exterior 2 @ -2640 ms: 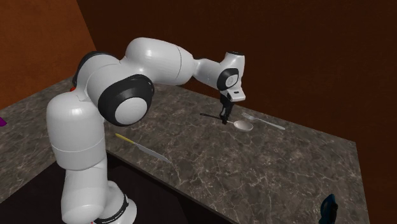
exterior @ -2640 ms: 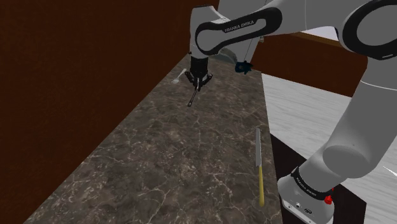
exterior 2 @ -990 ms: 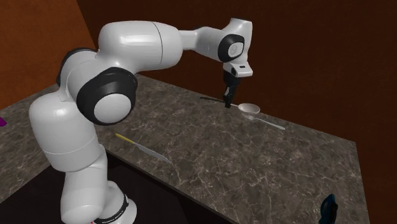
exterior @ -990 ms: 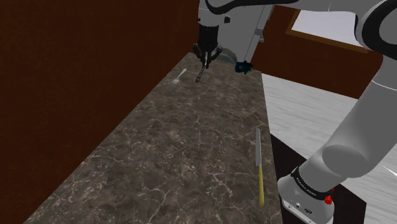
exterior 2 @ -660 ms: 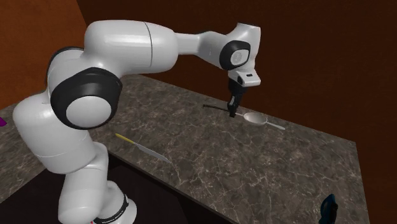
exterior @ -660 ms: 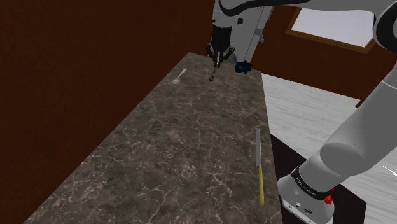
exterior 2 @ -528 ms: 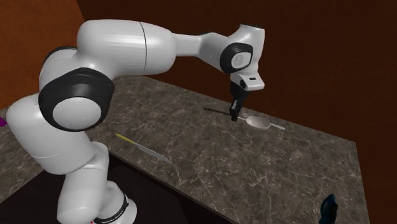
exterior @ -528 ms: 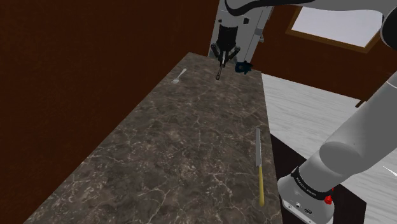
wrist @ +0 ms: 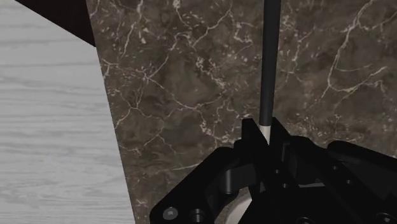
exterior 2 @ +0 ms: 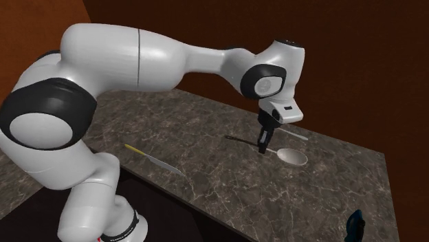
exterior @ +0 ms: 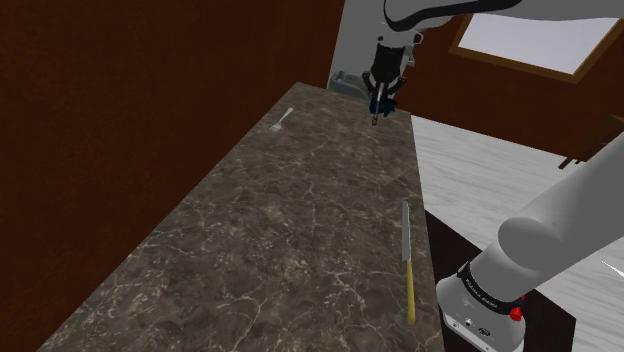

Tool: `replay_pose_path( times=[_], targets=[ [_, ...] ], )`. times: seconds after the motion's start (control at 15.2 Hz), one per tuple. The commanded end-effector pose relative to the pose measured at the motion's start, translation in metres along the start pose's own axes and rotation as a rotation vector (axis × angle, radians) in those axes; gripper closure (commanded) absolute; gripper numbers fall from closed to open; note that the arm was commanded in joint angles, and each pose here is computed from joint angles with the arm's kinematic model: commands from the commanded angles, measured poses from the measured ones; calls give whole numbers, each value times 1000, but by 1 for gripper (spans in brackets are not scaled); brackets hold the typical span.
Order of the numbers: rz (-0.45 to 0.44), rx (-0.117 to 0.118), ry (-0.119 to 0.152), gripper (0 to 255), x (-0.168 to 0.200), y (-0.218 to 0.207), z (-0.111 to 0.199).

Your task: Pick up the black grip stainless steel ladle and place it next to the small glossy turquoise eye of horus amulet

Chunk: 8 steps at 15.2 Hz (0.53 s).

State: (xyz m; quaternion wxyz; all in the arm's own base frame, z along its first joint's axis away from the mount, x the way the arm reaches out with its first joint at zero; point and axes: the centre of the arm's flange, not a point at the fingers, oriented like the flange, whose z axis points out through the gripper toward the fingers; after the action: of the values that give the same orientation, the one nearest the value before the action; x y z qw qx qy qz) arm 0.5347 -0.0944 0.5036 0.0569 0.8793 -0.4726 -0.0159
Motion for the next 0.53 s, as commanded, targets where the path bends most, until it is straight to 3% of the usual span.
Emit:
replay_pose_path(
  times=[0.0,0.46],
  targets=[
    [-2,0,0,255,16,21,1],
    [-2,0,0,255,71,94,11]
  ],
)
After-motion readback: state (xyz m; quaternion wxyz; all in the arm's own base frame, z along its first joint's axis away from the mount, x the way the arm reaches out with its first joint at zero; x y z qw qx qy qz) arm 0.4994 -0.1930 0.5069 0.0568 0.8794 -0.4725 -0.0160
